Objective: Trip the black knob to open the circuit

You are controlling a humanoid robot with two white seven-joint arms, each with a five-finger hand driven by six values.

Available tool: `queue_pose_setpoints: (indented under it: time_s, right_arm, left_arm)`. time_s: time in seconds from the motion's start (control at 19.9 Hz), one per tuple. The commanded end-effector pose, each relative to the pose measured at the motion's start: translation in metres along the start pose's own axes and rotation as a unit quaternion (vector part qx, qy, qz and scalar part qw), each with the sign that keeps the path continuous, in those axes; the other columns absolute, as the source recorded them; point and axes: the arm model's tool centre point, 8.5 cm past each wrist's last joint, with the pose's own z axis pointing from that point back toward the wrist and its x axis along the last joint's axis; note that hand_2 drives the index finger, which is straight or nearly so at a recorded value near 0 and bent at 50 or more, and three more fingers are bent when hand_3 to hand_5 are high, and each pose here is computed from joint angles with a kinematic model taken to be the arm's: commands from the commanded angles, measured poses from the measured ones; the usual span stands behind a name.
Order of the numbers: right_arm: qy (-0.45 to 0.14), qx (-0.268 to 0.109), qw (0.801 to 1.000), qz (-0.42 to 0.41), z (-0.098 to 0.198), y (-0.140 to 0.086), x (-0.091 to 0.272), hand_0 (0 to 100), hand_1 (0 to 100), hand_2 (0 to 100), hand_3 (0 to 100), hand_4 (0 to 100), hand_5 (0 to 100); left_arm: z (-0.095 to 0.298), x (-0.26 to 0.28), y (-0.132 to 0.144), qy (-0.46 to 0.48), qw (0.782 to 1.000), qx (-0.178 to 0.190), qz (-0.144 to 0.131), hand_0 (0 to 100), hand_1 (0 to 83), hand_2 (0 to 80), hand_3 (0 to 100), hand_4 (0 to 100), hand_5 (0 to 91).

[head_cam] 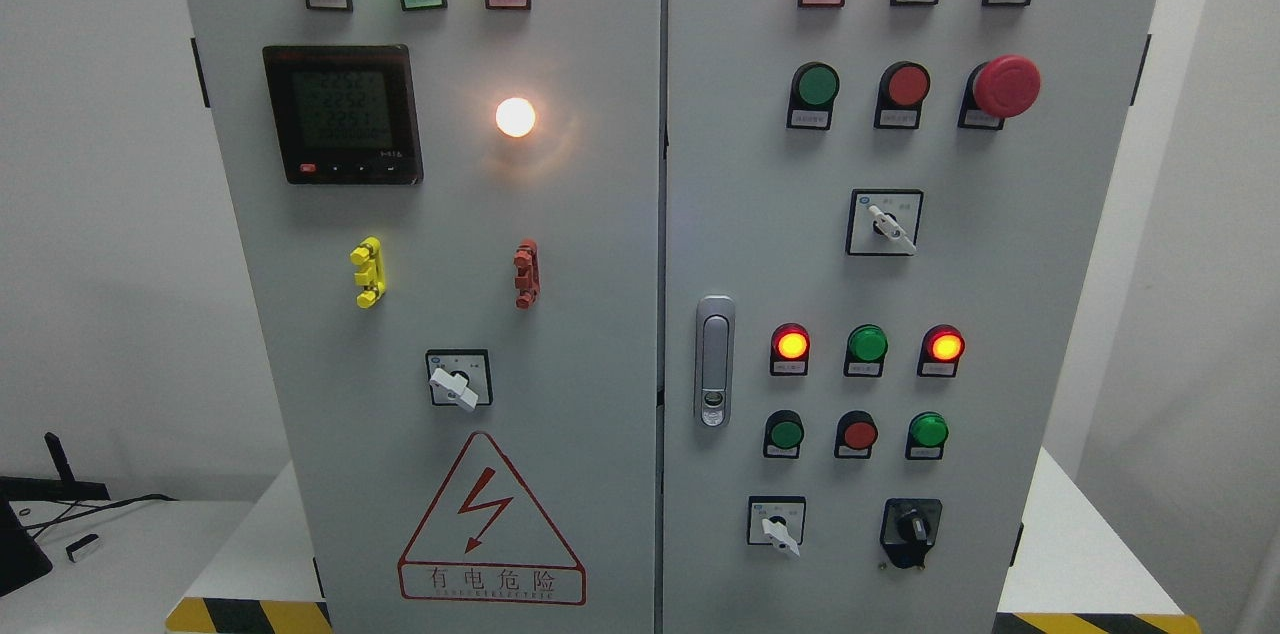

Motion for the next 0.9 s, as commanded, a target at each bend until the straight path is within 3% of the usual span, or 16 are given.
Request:
queue_pose_setpoints:
  time_s: [0.0,0.25,0.85]
  right_arm:
    - [-0.119,0.014,0.992,0.049,0.02,-0.025,0.08,4,16,9,27,14,17]
    - [-0.178,-0.013,0.982,0.067,0.035,-0.046,0.104,4,16,10,29,16,18]
    - [-0.3,-0.054,0.949,0.083,0.058,-0.066,0.175,5,16,15,37,24,24]
  left_arm:
    - [0.0,0.0,0.0,-0.001,1.0,-0.002,-0.015,12,38.9,0.0,0,0,0.0]
    - [0.0,0.0,0.0,-0.001,1.0,-0.002,-0.015,12,38.9,0.0,0,0,0.0]
    - [0.0,0.0,-0.001,0.0,1.0,-0.003,-0.015,12,38.9,0.0,0,0,0.0]
